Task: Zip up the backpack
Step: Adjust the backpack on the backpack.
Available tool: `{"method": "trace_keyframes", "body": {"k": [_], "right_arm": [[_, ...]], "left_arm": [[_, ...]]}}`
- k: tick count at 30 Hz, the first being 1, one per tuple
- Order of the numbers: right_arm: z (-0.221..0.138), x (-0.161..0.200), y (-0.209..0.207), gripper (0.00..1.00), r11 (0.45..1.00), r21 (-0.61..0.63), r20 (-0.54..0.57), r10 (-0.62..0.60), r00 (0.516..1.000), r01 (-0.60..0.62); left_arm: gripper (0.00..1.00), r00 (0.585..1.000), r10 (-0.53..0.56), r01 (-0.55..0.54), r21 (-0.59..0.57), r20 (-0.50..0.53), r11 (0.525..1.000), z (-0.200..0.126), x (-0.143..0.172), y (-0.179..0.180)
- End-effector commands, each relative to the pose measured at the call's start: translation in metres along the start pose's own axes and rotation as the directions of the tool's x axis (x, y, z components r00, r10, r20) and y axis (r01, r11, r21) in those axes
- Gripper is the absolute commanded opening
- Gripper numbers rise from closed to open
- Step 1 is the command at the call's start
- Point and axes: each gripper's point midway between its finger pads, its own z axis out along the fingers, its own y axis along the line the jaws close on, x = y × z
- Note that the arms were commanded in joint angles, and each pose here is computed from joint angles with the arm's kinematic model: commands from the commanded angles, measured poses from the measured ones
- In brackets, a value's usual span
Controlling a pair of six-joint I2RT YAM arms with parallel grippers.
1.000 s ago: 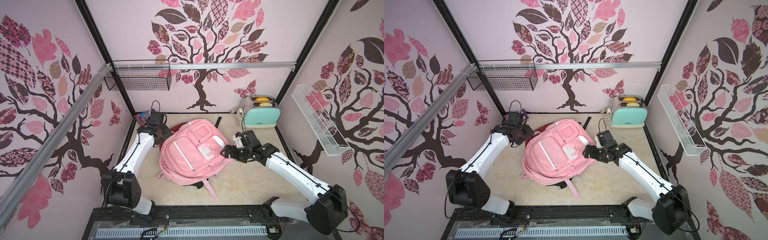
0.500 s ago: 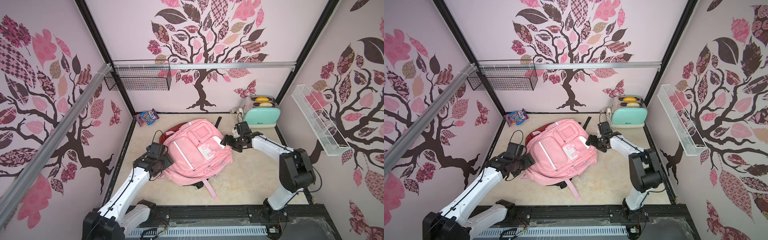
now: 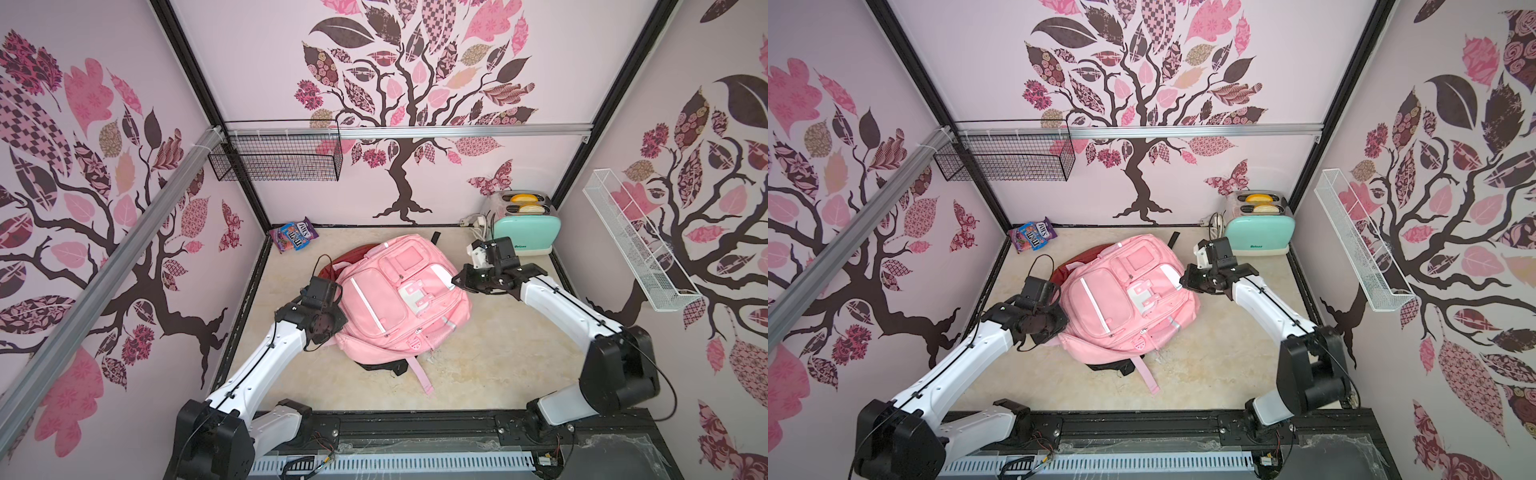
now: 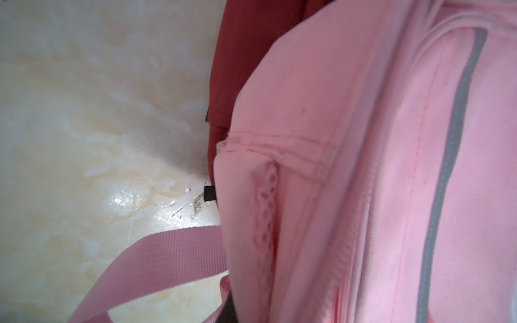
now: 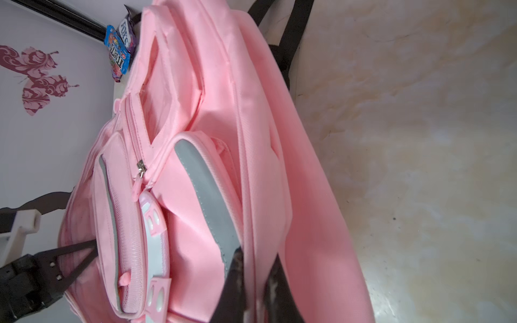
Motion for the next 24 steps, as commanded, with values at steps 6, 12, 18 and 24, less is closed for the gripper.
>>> {"method": "trace_keyframes", "body": {"k": [6,12,18,24], "right_arm": [[-0.033,0.078,0.027,0.00,0.998,-0.051,-0.118,-0.026,0.993,0.020],[0.001,0.113,-0.002,0.15,0.997,-0.015,-0.182,0.066,0.981,-0.070],[-0.009,0.112,-0.006,0.76,0.998,-0.002,-0.139,0.065,0.988,-0.066],[-0.035,0.117,-0.016,0.96,0.997,0.033,-0.061,0.069,0.996,-0.067]], "left_arm": [[0.00,0.984,-0.065,0.035,0.175,0.168,0.984,-0.031,-0.109,-0.079],[0.00,0.990,-0.086,0.077,0.085,0.113,0.993,0.032,-0.135,-0.075],[0.23,0.988,-0.088,0.087,0.014,0.124,0.996,0.046,-0.137,-0.057],[0.55,0.956,0.041,-0.021,-0.073,0.290,0.997,-0.021,-0.134,-0.039]]}}
